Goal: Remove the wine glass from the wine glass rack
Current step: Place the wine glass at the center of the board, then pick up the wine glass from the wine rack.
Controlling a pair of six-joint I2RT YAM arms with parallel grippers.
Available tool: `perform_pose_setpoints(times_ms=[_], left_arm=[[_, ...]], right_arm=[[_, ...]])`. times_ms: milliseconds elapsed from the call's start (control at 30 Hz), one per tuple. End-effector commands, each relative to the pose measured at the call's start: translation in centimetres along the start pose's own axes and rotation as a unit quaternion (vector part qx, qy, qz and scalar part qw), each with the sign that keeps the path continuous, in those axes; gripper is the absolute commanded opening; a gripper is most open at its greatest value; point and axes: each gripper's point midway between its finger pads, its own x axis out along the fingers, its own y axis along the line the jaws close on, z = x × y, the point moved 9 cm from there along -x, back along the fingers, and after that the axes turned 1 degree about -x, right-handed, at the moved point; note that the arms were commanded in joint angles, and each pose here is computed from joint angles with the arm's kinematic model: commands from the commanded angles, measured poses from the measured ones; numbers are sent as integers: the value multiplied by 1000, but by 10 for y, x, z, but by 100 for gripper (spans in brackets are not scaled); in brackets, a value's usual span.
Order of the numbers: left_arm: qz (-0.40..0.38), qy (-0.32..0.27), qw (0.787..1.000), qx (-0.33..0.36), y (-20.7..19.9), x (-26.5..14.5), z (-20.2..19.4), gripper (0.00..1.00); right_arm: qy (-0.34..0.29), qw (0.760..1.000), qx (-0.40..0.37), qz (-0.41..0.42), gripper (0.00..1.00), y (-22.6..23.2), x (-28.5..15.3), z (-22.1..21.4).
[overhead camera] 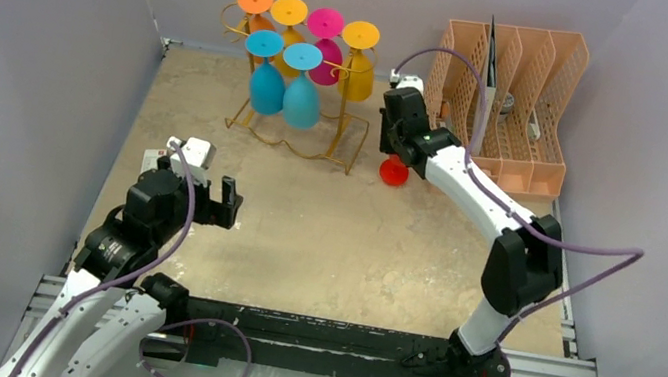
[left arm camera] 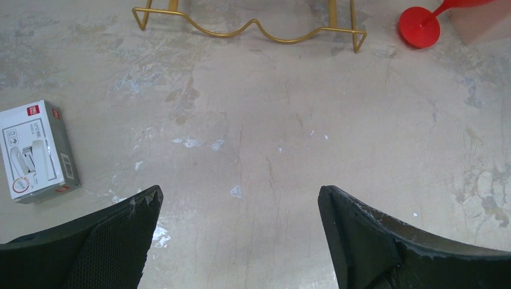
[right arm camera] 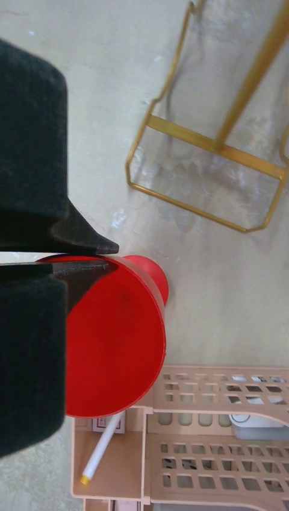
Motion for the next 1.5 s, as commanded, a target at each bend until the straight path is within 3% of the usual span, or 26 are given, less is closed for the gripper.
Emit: perform_pose_setpoints(times_ms=[0,533,733,867,1467], left_arm=[[4,-19,1000,-6,-1,-5,16,100],[5,-14,1000,-5,-2,-6,18,100],[3,-11,1000,-4,-2,-5,18,100],[3,-8,1000,-4,-2,-4,18,99],[3,-5,1000,-3,-2,-4,17,99]], right_arm=[[-34,999,15,-38,0,-7,10,30],[23,999,23,-22,0,-6,22,27],[28,999,22,-15,6,-10,17,30],[27,999,24,-2,17,-10,12,35],[-19,995,67,76,32,-11,-53,59]])
